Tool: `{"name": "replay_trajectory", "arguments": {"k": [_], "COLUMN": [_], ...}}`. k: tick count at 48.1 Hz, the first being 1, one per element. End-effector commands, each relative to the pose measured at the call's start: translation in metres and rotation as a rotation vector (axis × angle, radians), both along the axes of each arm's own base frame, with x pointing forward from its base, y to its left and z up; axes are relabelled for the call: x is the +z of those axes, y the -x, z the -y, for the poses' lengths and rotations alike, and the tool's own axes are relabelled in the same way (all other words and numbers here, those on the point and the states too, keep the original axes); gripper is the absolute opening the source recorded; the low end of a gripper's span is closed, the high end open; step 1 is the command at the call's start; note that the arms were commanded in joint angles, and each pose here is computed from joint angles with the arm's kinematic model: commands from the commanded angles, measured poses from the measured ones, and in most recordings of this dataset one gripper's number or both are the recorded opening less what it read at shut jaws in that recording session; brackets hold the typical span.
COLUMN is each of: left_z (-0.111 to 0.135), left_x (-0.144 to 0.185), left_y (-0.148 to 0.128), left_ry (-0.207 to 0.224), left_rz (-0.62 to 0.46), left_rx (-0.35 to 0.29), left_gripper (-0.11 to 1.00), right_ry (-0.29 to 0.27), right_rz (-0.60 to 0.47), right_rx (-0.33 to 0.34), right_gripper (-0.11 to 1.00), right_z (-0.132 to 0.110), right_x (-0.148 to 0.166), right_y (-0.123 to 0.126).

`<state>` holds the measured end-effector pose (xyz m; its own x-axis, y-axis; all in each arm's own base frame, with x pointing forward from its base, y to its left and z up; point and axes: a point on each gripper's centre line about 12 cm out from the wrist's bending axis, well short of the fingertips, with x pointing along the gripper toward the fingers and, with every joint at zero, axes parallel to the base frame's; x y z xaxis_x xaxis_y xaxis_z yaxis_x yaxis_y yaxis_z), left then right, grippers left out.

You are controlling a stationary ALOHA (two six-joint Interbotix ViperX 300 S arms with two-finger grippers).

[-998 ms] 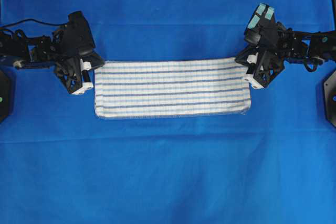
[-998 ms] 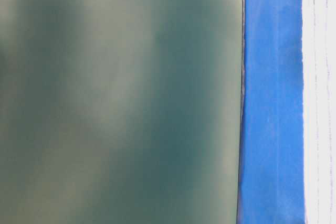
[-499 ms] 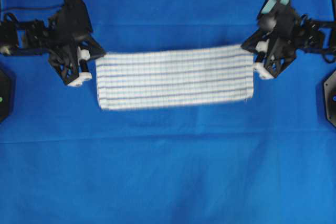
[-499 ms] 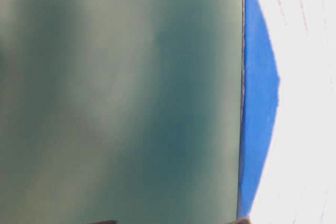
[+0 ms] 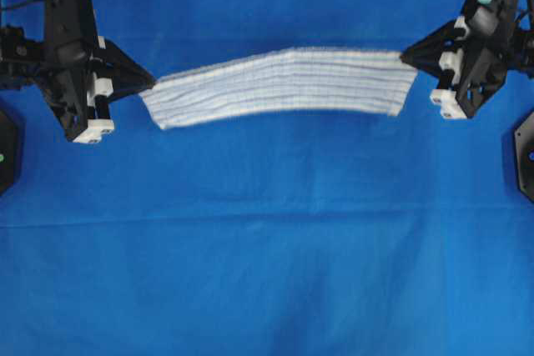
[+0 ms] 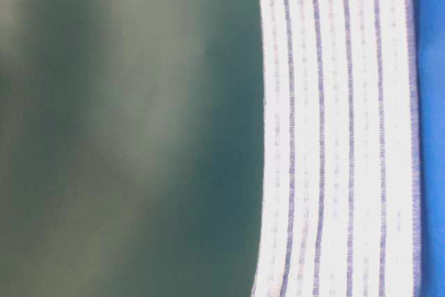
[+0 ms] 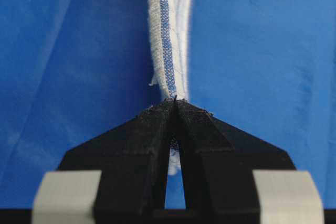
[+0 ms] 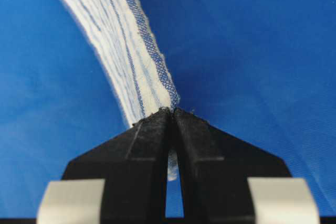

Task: Fold the blue towel.
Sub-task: 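Lift the towel strip and swing it to a vertical orientation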

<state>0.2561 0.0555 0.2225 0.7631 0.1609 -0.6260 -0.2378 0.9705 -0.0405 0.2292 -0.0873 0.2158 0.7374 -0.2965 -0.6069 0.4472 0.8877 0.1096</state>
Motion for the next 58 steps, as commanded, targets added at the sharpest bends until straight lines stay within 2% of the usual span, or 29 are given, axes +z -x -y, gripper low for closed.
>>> {"name": "replay_trajectory", "arguments": {"k": [1,8,14,26,37,47,58], "left_z": [0.002,0.011,0.029,0.071,0.104,0.123,0.129], "left_x": [0.008,0.009,0.014,0.017,0.025,0.030,0.028], "left_y": [-0.004,-0.012,-0.026,-0.069,-0.113,-0.149,-0.181], "left_ry": [-0.002,-0.006,-0.005,0.002,-0.001,-0.003,-0.004], "left_rz": [0.029,0.055,0.111,0.174,0.211,0.244,0.264], "left_rx": [-0.010,-0.046,-0.109,-0.245,-0.333,-0.368,-0.370], "left_gripper": [0.02,0.02,0.02,0.02,0.02,0.02,0.02], "right_ry": [0.008,0.014,0.024,0.050,0.120,0.162,0.196], "right_rz": [0.022,0.042,0.069,0.088,0.081,0.072,0.073], "right_rx": [-0.001,0.000,-0.016,-0.098,-0.129,-0.133,-0.116], "right_gripper": [0.05,0.05,0.05,0.05,0.05,0.05,0.05], "right_z": [0.002,0.004,0.013,0.049,0.089,0.118,0.132], "right_x": [0.006,0.006,0.006,0.010,0.017,0.023,0.028], "right_y": [-0.004,-0.010,-0.018,-0.034,-0.057,-0.084,-0.106]}}
